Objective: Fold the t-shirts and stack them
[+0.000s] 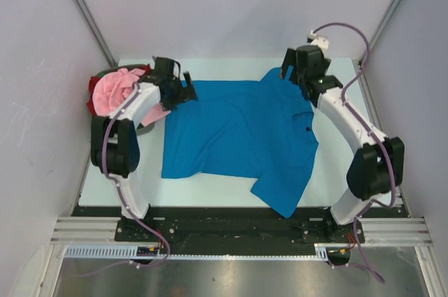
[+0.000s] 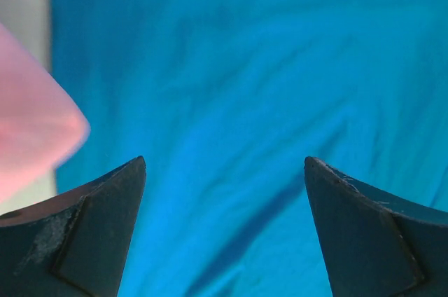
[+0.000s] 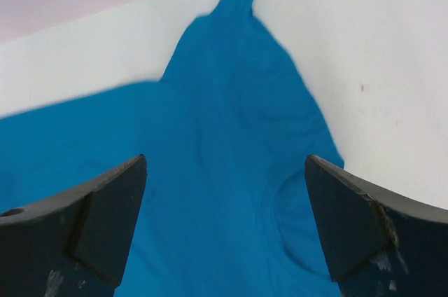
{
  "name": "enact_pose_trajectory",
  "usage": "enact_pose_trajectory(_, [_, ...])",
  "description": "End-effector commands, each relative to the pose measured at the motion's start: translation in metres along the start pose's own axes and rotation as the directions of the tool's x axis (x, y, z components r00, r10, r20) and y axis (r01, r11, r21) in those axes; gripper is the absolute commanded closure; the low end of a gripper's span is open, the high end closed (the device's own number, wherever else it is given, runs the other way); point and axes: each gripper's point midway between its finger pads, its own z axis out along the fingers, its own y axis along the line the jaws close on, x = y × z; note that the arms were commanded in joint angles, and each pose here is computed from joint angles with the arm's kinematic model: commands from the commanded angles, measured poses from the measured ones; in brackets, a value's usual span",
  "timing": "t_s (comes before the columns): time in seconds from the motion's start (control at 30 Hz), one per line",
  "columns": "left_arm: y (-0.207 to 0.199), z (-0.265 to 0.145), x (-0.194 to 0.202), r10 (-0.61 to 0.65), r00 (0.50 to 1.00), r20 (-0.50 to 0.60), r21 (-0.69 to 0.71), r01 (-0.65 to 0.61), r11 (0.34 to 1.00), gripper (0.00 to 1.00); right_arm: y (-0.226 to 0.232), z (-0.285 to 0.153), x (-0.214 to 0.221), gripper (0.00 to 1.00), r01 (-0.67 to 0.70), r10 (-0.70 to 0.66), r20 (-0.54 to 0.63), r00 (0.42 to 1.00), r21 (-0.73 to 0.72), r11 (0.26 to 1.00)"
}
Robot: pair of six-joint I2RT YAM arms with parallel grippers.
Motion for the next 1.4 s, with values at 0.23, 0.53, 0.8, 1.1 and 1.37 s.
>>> enact_pose_trajectory(0.23, [-0.019, -0.069, 0.093, 0.18, 0.983, 0.035, -0.037, -0.179, 0.983, 0.0, 0.007, -0.1, 0.154, 0.0, 0.182, -0.2, -0.3, 0.933, -0.088, 0.979])
enact_pose_trajectory(0.53, [0.033, -0.072, 0.172, 0.126, 0.99, -0.062, -0.13, -0.133, 0.982, 0.0, -0.019, -0.139, 0.251, 0.0, 0.123, -0.166, -0.447, 0.879, -0.123, 0.985])
enact_pose_trajectory(0.8, [0.051, -0.083, 0.213, 0.123, 0.988, -0.091, -0.148, -0.136, 0.98, 0.0, -0.034, -0.174, 0.313, 0.0, 0.124, -0.149, -0.522, 0.84, -0.084, 0.989])
enact_pose_trajectory(1.1, [0.058, -0.109, 0.238, 0.028, 0.998, -0.057, -0.061, -0.031, 0.998, 0.0, -0.058, -0.219, 0.323, 0.0, -0.047, 0.028, -0.509, 0.861, -0.025, 0.999])
enact_pose_trajectory(1.37, [0.092, -0.104, 0.253, -0.061, 0.998, -0.021, -0.164, 0.057, 0.985, 0.0, -0.079, -0.242, 0.333, 0.0, -0.125, 0.104, -0.518, 0.849, -0.006, 0.992])
